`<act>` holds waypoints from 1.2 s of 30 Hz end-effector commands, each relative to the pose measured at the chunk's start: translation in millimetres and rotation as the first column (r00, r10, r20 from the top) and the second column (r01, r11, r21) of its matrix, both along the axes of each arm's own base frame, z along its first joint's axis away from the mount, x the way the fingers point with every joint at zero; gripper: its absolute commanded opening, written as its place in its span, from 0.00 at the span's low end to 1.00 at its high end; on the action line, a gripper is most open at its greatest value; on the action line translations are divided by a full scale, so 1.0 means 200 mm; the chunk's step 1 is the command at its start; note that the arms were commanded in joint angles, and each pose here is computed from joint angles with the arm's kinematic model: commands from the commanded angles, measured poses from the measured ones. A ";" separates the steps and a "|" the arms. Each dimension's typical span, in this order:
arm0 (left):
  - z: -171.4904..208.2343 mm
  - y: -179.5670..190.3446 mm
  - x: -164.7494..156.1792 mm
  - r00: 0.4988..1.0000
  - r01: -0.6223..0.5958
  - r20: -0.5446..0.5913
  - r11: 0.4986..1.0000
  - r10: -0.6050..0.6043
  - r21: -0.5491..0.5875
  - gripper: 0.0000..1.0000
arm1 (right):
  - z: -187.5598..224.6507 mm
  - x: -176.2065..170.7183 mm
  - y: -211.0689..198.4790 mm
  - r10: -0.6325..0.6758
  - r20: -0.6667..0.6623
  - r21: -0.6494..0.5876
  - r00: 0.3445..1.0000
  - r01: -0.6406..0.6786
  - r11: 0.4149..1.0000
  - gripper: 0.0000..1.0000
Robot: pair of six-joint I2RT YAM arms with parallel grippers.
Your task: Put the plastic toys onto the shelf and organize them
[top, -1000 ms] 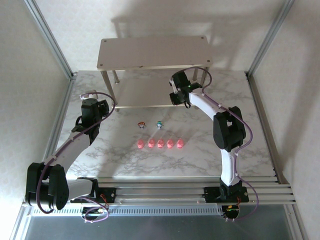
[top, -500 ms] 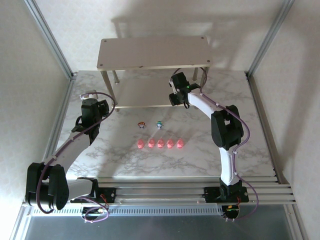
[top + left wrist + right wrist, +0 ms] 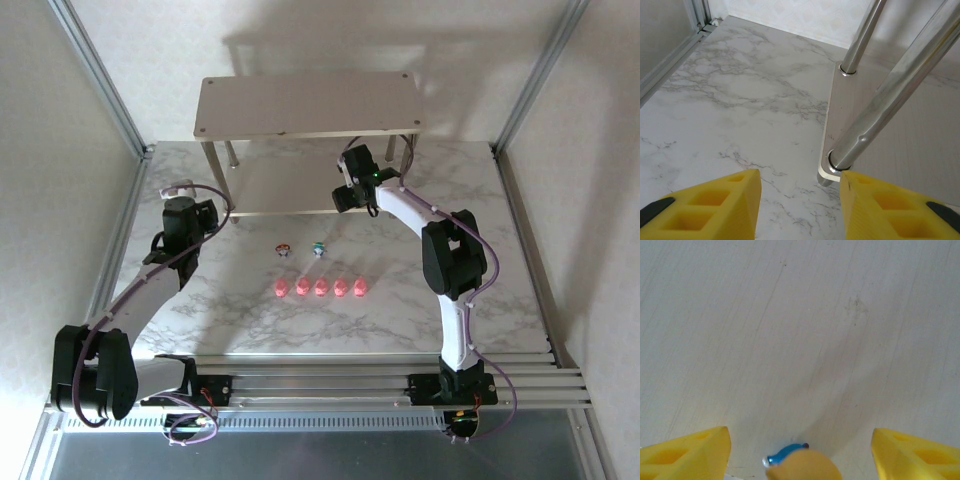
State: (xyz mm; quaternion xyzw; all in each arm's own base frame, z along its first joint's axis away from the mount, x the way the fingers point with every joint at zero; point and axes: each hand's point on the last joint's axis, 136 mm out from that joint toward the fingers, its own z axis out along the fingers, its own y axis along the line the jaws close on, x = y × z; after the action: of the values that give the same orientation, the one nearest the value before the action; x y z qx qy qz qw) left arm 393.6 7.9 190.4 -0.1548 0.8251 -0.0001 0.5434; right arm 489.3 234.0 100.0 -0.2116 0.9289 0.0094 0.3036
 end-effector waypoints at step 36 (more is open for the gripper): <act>0.06 0.00 0.01 1.000 0.006 0.015 1.000 -0.006 -0.005 0.52 | 0.27 -0.19 -0.13 -0.107 0.068 0.122 0.992 0.099 0.988 0.80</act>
State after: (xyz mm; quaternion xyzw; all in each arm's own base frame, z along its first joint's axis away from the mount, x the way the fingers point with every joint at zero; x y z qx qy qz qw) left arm 393.1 7.5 189.3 -0.1531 0.8268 0.0004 0.5413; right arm 460.2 215.1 132.0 -0.1718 0.9260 0.0297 0.3347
